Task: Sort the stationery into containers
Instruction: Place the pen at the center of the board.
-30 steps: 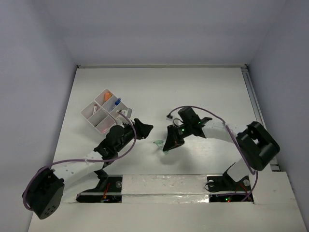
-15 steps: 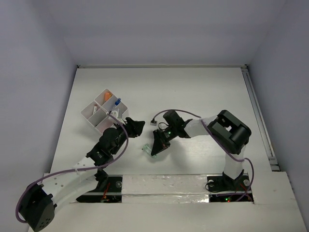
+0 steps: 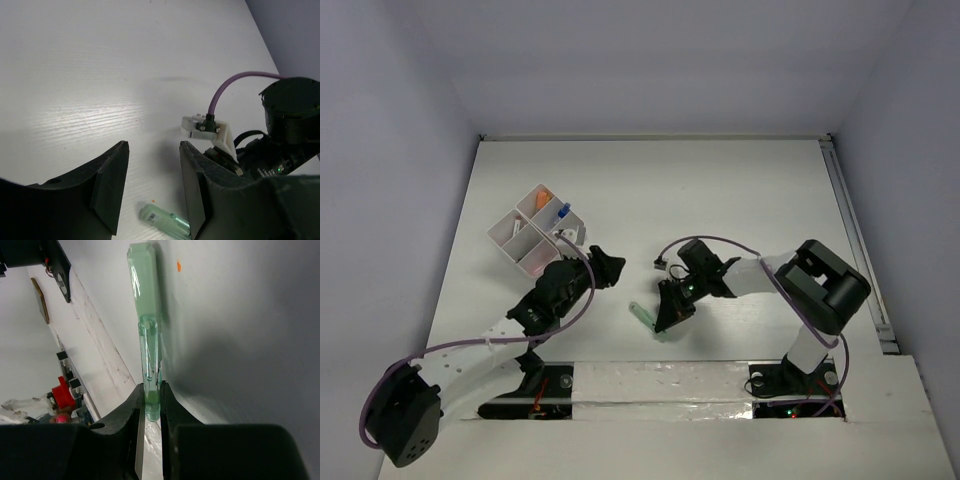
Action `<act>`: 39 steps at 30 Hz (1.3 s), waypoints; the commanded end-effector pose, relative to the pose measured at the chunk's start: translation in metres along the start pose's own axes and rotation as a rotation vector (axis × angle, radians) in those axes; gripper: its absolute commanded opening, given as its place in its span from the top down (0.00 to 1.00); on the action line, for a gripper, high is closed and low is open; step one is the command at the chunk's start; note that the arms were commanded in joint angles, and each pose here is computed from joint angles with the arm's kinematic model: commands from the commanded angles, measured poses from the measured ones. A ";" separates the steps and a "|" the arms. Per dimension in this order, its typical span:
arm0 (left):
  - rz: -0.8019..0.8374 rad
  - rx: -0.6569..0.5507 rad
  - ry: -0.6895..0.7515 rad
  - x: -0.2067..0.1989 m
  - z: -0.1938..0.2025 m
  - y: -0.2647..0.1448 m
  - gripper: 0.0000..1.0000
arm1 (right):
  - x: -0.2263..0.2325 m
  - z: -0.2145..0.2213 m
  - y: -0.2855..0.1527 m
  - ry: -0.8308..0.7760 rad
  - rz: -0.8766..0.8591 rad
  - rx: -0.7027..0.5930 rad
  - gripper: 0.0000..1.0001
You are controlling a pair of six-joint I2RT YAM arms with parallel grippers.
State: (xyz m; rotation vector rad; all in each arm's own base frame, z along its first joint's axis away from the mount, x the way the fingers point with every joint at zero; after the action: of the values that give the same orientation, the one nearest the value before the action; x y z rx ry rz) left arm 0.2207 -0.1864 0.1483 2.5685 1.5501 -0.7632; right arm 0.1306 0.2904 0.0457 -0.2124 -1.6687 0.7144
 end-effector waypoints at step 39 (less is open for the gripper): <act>0.418 0.196 -0.143 -0.035 0.053 0.017 0.39 | 0.038 -0.029 -0.064 -0.145 -0.114 -0.131 1.00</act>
State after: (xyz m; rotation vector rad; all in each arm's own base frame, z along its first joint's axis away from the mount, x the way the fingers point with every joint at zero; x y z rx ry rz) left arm 0.1933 -0.2468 0.0857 2.8803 0.9261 -1.1240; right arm 0.1543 0.2572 0.0768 -0.2545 -1.7262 0.6293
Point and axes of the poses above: each gripper's point midway between its finger pads, its own y axis out along the fingers, its own x axis along the line the jaws close on, z = x × y, the point moved 3 cm from there along -y, back along the fingers, and after that the axes turned 7 degrees about y, right-handed, at the moved point
